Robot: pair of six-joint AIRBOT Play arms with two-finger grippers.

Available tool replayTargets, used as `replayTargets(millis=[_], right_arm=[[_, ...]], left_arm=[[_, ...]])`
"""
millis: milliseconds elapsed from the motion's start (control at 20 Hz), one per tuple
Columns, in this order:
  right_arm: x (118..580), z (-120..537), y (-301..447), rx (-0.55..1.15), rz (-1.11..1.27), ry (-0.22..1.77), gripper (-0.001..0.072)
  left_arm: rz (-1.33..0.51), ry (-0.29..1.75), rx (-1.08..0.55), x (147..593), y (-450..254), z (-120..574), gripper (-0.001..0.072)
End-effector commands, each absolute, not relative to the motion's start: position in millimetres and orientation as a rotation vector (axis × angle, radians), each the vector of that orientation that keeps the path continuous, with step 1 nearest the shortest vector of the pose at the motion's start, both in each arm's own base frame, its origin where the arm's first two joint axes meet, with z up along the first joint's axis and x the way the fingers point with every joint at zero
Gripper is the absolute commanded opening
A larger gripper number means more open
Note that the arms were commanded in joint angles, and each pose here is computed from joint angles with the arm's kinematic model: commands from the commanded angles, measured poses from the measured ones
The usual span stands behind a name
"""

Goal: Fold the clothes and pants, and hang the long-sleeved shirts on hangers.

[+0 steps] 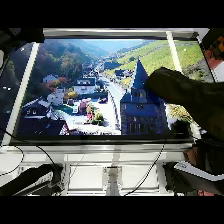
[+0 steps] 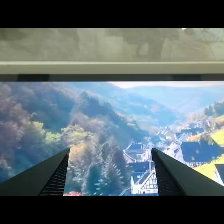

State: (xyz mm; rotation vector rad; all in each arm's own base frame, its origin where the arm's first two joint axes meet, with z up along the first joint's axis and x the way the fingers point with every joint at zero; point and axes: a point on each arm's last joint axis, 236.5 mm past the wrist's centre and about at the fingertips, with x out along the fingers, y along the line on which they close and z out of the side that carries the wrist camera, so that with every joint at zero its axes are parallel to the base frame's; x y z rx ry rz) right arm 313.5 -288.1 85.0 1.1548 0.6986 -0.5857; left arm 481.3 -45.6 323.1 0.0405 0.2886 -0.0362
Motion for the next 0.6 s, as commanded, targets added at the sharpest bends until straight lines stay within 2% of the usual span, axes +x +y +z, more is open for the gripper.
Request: replayTargets(millis=[0,150,250,400,550], right_arm=[[203,60,-311,1.167,-0.844,0.919,0.0018],[118,48,-330,1.182,-1.080,1.002,0.0018],[84,47,-340,1.212,-1.177,0.979,0.0019],[60,47,-347,1.239,-1.238,0.947,0.0020],[59,48,-350,1.237,-1.244,0.931,0.0023]], left_arm=[[-0.036,0.288,0.040,481,-45,323,0.0580],[-0.036,0.288,0.041,481,-45,323,0.0580],[-0.036,0.289,0.041,481,-45,323,0.0580],[-0.036,0.289,0.041,481,-45,323,0.0580],[-0.037,0.289,0.040,481,-46,323,0.0580]])
